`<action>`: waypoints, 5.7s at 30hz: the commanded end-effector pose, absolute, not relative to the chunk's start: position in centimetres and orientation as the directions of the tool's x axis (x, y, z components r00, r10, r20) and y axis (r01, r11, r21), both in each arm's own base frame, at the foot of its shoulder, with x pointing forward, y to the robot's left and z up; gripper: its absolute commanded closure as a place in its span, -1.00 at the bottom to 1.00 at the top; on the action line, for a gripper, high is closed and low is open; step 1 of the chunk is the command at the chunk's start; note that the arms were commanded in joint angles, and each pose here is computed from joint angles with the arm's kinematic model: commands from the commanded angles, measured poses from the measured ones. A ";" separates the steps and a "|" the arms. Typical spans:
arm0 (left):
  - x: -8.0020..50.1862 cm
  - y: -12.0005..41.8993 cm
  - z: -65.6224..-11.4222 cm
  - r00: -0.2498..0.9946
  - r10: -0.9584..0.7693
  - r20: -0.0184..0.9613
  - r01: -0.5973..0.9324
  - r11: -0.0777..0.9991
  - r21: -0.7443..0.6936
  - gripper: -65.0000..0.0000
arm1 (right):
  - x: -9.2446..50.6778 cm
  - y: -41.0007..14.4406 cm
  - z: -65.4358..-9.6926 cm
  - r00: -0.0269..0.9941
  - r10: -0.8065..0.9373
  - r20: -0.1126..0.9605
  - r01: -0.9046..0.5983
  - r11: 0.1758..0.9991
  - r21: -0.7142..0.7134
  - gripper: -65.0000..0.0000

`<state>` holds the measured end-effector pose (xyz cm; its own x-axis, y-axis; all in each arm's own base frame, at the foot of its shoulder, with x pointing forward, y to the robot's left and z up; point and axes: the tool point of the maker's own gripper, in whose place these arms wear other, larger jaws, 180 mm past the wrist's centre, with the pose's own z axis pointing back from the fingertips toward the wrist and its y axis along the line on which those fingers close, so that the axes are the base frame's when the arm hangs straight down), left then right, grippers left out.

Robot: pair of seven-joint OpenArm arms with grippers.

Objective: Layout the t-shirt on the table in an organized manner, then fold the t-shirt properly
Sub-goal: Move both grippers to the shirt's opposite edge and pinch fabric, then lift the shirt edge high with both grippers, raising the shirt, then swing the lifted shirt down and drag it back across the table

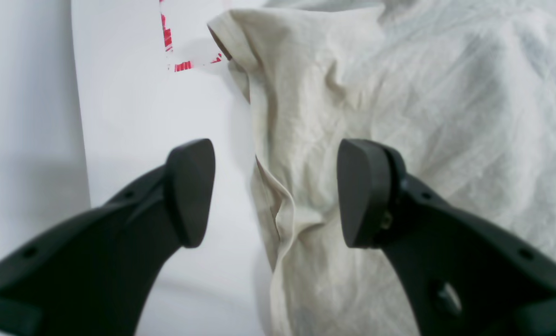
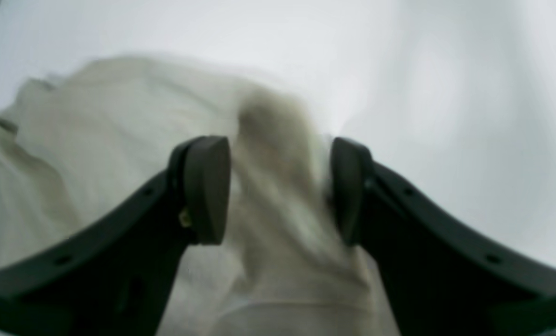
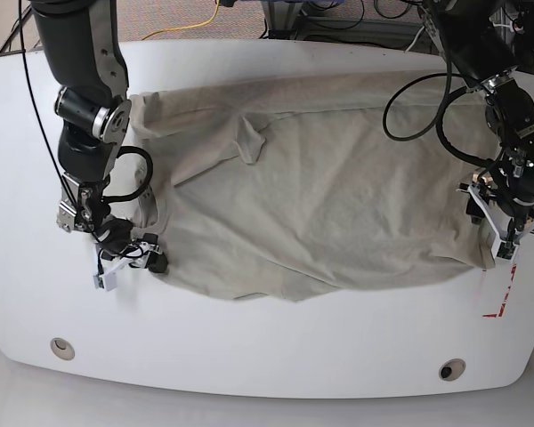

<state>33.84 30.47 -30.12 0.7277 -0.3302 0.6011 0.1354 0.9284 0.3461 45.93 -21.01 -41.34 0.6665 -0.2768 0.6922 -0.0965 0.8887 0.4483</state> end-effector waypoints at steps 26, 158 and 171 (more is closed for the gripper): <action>35.2 36.1 -31.0 0.746 -0.002 0.666 -0.146 0.975 0.167 -0.22 | 48.4 -15.1 -38.8 0.642 -0.186 0.744 -0.245 0.869 0.429 0.93; 41.6 35.1 1.0 0.324 -0.276 0.905 -0.252 0.897 0.364 0.97 | 48.9 -29.3 -5.5 0.409 0.377 0.831 -0.103 0.924 -0.368 1.00; 33.6 35.7 -22.6 0.767 -0.226 0.600 -0.055 0.909 0.412 0.98 | 37.2 -26.7 -25.4 0.630 0.361 0.687 -0.194 0.930 -0.311 1.00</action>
<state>35.23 34.32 -22.35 0.7412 -0.2247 0.6326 -0.0285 0.9309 0.3641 38.38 -25.10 -25.44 0.6183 0.3642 0.6965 -0.2462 0.9313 -0.2683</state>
